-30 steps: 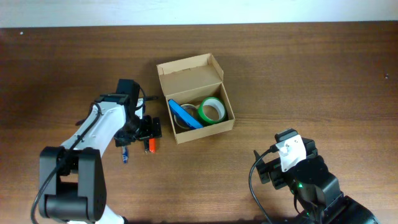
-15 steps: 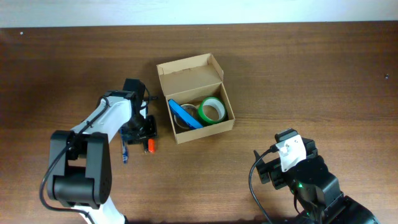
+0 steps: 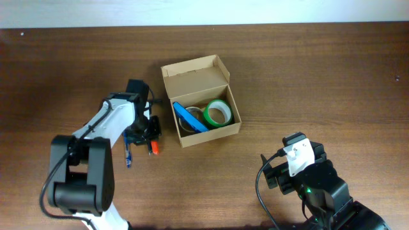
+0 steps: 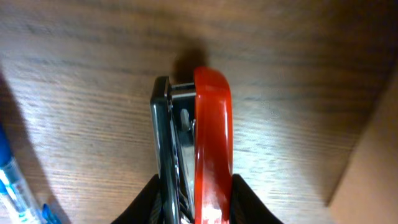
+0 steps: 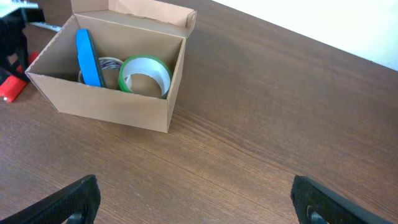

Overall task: Pack container
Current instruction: 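Lift the red stapler into the box and release it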

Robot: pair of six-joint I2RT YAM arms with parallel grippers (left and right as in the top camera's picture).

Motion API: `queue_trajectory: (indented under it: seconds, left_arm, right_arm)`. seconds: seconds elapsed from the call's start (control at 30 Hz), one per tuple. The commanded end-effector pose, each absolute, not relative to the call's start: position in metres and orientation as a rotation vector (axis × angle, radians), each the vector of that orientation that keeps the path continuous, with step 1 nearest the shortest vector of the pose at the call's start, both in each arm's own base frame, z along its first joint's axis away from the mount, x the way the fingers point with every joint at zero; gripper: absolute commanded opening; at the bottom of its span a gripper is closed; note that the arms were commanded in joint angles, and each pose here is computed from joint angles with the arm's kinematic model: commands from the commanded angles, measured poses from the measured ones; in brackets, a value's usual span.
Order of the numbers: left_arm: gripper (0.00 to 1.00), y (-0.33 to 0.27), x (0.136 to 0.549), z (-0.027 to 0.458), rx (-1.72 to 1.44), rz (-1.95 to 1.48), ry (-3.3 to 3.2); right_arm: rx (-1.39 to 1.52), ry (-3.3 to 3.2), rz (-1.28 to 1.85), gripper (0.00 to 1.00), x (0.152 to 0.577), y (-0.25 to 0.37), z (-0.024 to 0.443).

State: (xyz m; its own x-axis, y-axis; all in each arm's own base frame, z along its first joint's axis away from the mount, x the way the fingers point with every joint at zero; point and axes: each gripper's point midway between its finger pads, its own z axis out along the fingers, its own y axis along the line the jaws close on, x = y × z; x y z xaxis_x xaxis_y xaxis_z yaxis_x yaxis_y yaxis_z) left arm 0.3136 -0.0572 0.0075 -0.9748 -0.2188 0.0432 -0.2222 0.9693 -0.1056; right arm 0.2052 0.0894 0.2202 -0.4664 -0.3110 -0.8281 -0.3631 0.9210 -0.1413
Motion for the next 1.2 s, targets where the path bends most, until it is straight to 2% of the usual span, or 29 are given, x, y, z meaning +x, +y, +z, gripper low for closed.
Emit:
queue_trajectory:
  seconds: [0.0, 0.3, 0.37, 0.53, 0.67, 0.8, 1.17]
  left_arm:
    - [0.18, -0.058, 0.332, 0.053, 0.367, 0.217, -3.239]
    - [0.1, -0.073, 0.34, 0.142, 0.282, 0.357, -3.503]
    - [0.11, -0.085, 0.343, 0.152, 0.159, 0.371, -3.537]
    - [0.14, -0.137, 0.353, 0.181, -0.409, 0.383, -3.598]
    - [0.15, -0.161, 0.36, 0.186, -0.783, 0.313, -3.537]
    - [0.15, -0.166, 0.372, 0.18, -1.027, 0.213, -3.421]
    - [0.17, -0.16, 0.408, 0.16, -1.422, -0.153, -3.172]
  right_arm:
    - [-0.463, 2.091, 0.078, 0.99, 0.205, 0.089, 0.22]
    - [-0.462, 2.091, 0.077, 0.99, 0.205, 0.089, 0.22]
    - [-0.462, 2.091, 0.077, 0.99, 0.205, 0.089, 0.22]
    - [-0.462, 2.091, 0.077, 0.99, 0.205, 0.089, 0.22]
    - [-0.462, 2.091, 0.077, 0.99, 0.205, 0.089, 0.22]
    - [-0.462, 2.091, 0.077, 1.0, 0.205, 0.089, 0.22]
    - [-0.462, 2.091, 0.077, 0.99, 0.205, 0.089, 0.22]
